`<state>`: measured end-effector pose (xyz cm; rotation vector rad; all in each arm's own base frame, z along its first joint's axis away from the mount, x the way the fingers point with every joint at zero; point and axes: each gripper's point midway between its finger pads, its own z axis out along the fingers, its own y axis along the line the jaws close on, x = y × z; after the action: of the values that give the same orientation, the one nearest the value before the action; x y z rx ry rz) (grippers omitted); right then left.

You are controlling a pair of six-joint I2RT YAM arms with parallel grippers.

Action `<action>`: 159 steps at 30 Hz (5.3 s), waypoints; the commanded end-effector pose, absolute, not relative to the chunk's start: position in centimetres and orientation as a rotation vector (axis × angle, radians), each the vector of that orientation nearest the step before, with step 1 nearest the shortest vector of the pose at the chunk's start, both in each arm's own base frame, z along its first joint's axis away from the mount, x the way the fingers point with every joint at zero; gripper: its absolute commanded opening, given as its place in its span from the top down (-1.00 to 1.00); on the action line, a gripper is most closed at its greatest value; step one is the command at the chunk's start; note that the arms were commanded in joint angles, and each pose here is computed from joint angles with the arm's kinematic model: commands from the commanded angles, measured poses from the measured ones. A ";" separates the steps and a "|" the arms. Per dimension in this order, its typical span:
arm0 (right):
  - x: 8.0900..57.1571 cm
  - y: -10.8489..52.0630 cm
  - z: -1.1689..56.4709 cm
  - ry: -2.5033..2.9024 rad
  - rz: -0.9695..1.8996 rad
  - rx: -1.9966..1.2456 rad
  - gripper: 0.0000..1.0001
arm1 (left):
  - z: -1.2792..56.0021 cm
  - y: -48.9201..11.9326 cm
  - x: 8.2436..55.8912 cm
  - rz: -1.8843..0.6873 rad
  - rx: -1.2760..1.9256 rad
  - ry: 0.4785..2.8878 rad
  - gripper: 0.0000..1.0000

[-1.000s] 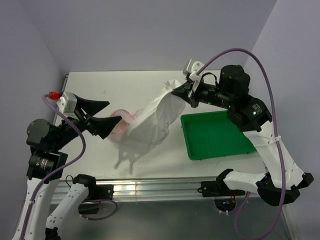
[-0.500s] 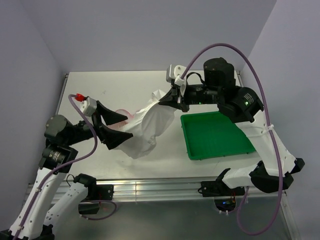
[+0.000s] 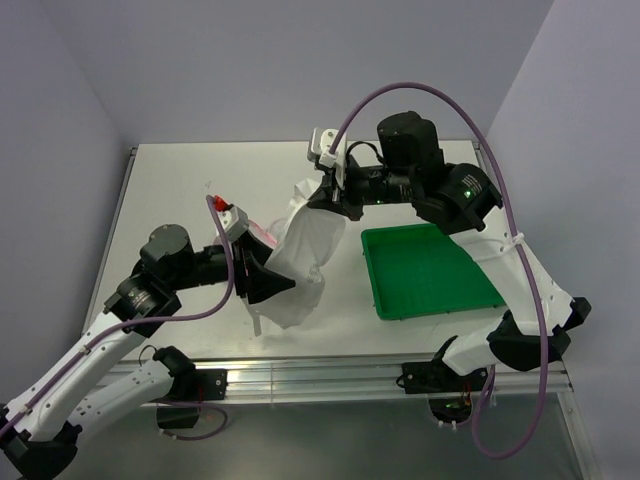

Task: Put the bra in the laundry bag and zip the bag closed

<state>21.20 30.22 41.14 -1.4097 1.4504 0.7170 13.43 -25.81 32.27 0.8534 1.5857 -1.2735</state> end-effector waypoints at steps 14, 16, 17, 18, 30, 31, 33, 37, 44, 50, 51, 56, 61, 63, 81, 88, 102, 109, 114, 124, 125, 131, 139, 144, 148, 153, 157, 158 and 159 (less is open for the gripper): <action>20.8 28.9 45.0 1.348 0.646 -1.351 1.00 | 32.7 -24.7 17.2 -1.038 0.700 1.631 0.99; 20.2 28.6 45.5 1.333 0.650 -1.329 1.00 | 32.8 -24.2 18.6 -0.985 0.621 1.660 1.00; 20.1 29.0 45.1 1.324 0.658 -1.324 1.00 | 32.7 -23.7 19.8 -0.939 0.546 1.686 1.00; 19.0 28.3 46.0 1.292 0.670 -1.296 1.00 | 33.0 -23.6 20.2 -0.929 0.517 1.691 1.00; 8.6 29.8 39.0 1.216 0.949 -1.271 -0.48 | 36.5 -21.8 24.6 -0.842 0.181 1.637 1.00; 8.8 29.6 39.1 1.213 0.934 -1.262 -0.58 | 36.8 -21.7 24.4 -0.848 0.185 1.621 1.00; 9.3 29.0 39.9 1.188 0.899 -1.235 -0.60 | 37.0 -21.8 24.1 -0.867 0.196 1.596 1.00; 11.9 28.8 41.4 1.188 0.872 -1.165 -0.69 | 37.2 -22.2 22.5 -0.922 0.270 1.539 1.00; 18.0 30.7 42.8 1.264 0.911 -1.127 -0.85 | 35.7 -23.8 19.0 -1.068 0.450 1.504 1.00; 17.6 33.5 39.1 1.331 1.093 -1.295 -0.99 | 35.6 -24.2 17.2 -1.133 0.534 1.455 1.00; 17.3 33.7 38.5 1.336 1.119 -1.317 -0.99 | 35.5 -24.2 17.1 -1.137 0.540 1.455 1.00; 15.2 34.2 35.2 1.351 1.273 -1.417 -0.99 | 35.7 -24.2 16.3 -1.140 0.589 1.443 1.00; 12.8 34.0 33.8 1.330 1.437 -1.470 -0.99 | 34.9 -23.7 16.4 -1.093 0.600 1.493 1.00; 12.2 33.8 33.5 1.327 1.485 -1.466 -0.98 | 35.1 -23.6 16.3 -1.089 0.599 1.491 1.00; 14.3 34.4 31.8 1.450 1.446 -1.320 0.65 | 35.5 -19.4 17.6 -0.875 0.434 1.584 -0.62; 15.8 34.2 33.0 1.444 1.437 -1.219 0.89 | 34.4 -13.0 19.4 -0.641 0.090 1.647 -0.62; 18.6 33.3 36.0 1.450 1.363 -0.988 1.00 | 27.3 -9.0 24.6 -0.288 -0.327 1.798 -0.52; 20.8 32.0 36.8 1.474 1.267 -0.841 1.00 | 24.7 -9.1 27.5 -0.313 -0.381 1.836 -0.58; 22.9 30.8 37.7 1.492 1.192 -0.701 1.00 | 22.9 -8.1 29.5 -0.327 -0.416 1.862 -0.59; 25.2 30.4 38.8 1.511 1.198 -0.476 1.00 | 19.8 -8.6 30.2 -0.297 -0.405 1.971 -0.57; 25.4 30.5 38.6 1.519 1.199 -0.467 1.00 | 19.8 -8.6 30.2 -0.302 -0.403 1.968 -0.56; 26.2 30.6 37.9 1.546 1.194 -0.423 1.00 | 18.5 -9.5 30.8 -0.320 -0.376 2.010 -0.44; 27.1 31.5 38.5 1.512 1.291 -0.310 1.00 | 17.8 -8.5 31.2 -0.277 -0.441 1.981 -0.11; 28.7 32.1 37.3 1.531 1.295 -0.234 1.00 | 16.5 -8.6 31.0 -0.281 -0.451 1.994 0.68; 29.6 32.8 35.4 1.561 1.282 -0.193 1.00 | 16.6 -8.9 30.9 -0.325 -0.470 1.970 1.00; 29.8 33.9 32.7 1.619 1.271 -0.192 1.00 | 16.8 -9.1 30.3 -0.393 -0.502 1.929 1.00; 29.7 34.7 31.3 1.646 1.291 -0.196 1.00 | 17.0 -9.4 30.2 -0.429 -0.503 1.907 1.00; 29.6 35.1 31.2 1.649 1.299 -0.207 1.00 | 17.2 -9.5 30.2 -0.434 -0.503 1.902 1.00; 29.5 35.4 31.1 1.649 1.302 -0.209 1.00 | 17.0 -9.5 30.2 -0.430 -0.504 1.907 1.00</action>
<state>29.44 34.62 29.11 -0.2121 1.7390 1.2614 29.55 -8.89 15.41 -0.4887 1.9732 -0.3600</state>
